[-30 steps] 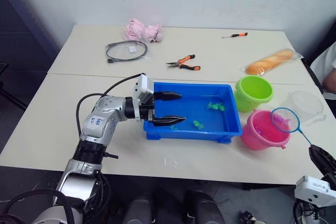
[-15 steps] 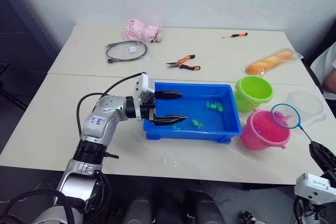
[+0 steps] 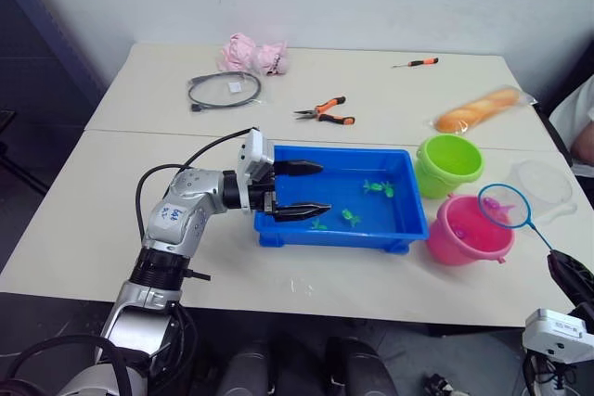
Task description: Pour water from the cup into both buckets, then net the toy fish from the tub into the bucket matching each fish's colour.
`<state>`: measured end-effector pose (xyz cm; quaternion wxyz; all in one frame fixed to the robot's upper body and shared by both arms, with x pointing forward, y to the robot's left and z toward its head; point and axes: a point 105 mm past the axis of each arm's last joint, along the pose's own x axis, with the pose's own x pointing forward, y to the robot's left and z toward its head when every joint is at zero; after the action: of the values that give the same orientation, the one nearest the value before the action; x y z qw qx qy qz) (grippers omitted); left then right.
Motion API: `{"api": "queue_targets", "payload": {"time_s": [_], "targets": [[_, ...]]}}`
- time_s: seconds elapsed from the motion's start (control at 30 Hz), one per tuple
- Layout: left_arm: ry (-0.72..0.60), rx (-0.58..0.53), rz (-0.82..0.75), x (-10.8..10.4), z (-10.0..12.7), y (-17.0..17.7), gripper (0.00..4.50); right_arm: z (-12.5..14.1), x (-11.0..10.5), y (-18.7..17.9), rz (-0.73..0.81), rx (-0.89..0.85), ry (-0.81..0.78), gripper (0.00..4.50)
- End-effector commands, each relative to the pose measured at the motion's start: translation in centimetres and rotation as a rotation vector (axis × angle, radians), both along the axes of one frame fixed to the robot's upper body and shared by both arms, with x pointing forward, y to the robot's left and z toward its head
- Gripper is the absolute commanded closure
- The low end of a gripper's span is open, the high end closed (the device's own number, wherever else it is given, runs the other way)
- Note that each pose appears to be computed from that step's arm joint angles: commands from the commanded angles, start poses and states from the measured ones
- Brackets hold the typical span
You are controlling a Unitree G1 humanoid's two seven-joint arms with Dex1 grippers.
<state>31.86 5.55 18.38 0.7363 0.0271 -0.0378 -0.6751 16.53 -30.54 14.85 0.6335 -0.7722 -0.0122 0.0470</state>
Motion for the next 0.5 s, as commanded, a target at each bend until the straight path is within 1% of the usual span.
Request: {"api": "queue_targets", "payload": {"time_s": [0.03, 0.07, 0.1, 0.17, 0.27, 0.33, 0.37, 0.5], "targets": [[-0.037, -0.027, -0.013, -0.4, 1.1, 0.0, 0.02, 1.1, -0.2, -0.6, -0.011, -0.026, -0.047, 4.5], [-0.035, -0.031, -0.01, -0.3, 1.1, -0.1, 0.02, 0.7, -0.2, 0.0, 0.034, -0.033, -0.02, 4.5], [-0.036, -0.029, -0.012, -0.4, 1.1, -0.1, 0.02, 0.7, -0.3, 0.1, 0.039, -0.023, -0.019, 4.5], [-0.038, -0.024, -0.015, -0.4, 1.0, -0.1, 0.02, 1.4, -0.5, -1.7, -0.046, -0.031, -0.06, 4.5], [-0.03, -0.036, -0.007, -0.3, 1.1, -0.1, 0.02, -0.4, -0.7, 1.3, 0.104, -0.015, 0.03, 4.5], [-0.035, -0.028, -0.012, -0.4, 1.0, -0.1, 0.02, 0.4, -0.8, -0.6, 0.001, -0.004, -0.026, 4.5], [-0.036, -0.031, -0.008, -0.3, 1.0, -0.1, 0.02, 0.4, -0.9, -0.9, -0.009, -0.004, -0.03, 4.5], [-0.034, -0.035, -0.007, -0.3, 1.0, -0.2, 0.02, 0.1, -0.8, -0.2, 0.057, -0.029, -0.007, 4.5]]}}
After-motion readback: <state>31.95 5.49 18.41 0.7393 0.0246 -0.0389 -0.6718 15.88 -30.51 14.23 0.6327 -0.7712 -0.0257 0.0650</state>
